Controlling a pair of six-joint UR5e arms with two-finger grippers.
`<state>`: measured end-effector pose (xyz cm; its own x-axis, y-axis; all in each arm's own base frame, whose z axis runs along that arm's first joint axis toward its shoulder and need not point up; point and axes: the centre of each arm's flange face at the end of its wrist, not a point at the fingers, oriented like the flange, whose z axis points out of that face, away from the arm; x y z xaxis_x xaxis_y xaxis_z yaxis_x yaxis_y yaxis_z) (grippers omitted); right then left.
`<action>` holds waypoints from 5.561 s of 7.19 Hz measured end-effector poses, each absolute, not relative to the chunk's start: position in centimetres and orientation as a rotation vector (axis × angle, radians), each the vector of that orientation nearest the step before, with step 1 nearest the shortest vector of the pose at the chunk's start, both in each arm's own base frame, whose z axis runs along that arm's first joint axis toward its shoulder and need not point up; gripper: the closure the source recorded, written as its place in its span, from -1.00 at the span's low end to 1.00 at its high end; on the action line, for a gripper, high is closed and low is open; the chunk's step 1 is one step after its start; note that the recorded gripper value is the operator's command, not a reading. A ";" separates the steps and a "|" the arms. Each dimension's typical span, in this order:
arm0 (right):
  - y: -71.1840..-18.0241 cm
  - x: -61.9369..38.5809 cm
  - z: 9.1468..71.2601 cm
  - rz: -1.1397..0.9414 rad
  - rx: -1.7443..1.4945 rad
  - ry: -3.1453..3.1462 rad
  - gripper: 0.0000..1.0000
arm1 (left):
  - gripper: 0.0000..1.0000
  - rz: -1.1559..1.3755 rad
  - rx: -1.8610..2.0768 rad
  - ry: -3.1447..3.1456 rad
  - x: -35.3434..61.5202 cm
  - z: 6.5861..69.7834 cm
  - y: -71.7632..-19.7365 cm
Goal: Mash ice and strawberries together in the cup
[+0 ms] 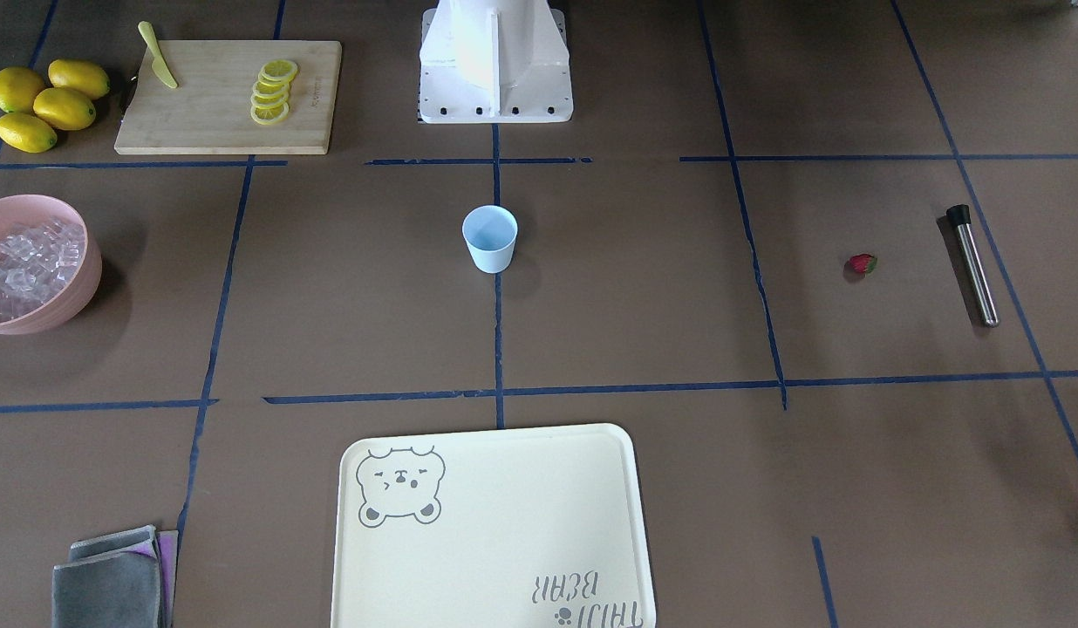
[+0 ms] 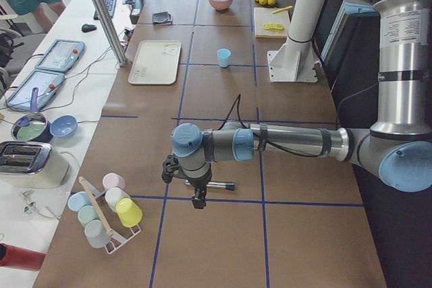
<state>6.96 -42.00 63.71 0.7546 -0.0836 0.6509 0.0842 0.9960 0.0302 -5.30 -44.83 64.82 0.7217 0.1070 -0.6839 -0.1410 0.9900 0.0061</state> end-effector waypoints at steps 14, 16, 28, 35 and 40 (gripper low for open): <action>-46.7 -6.3 54.1 -0.482 0.271 -0.741 -0.98 | -1.00 0.154 -0.054 0.752 -4.4 65.0 -45.1; -46.3 -11.0 53.6 -0.584 0.297 -0.693 -0.98 | -1.00 0.161 -0.064 0.752 -4.0 65.3 -45.1; -44.6 -16.8 57.9 -0.696 0.198 -0.633 0.58 | -1.00 0.163 -0.065 0.752 -3.9 65.3 -45.3; -45.9 -12.9 53.9 -0.614 0.266 -0.716 0.97 | -1.00 0.164 -0.062 0.752 -3.9 65.2 -45.4; -48.0 -21.9 37.9 -0.192 0.148 -0.838 1.00 | -1.00 0.164 -0.063 0.752 -3.9 65.2 -45.4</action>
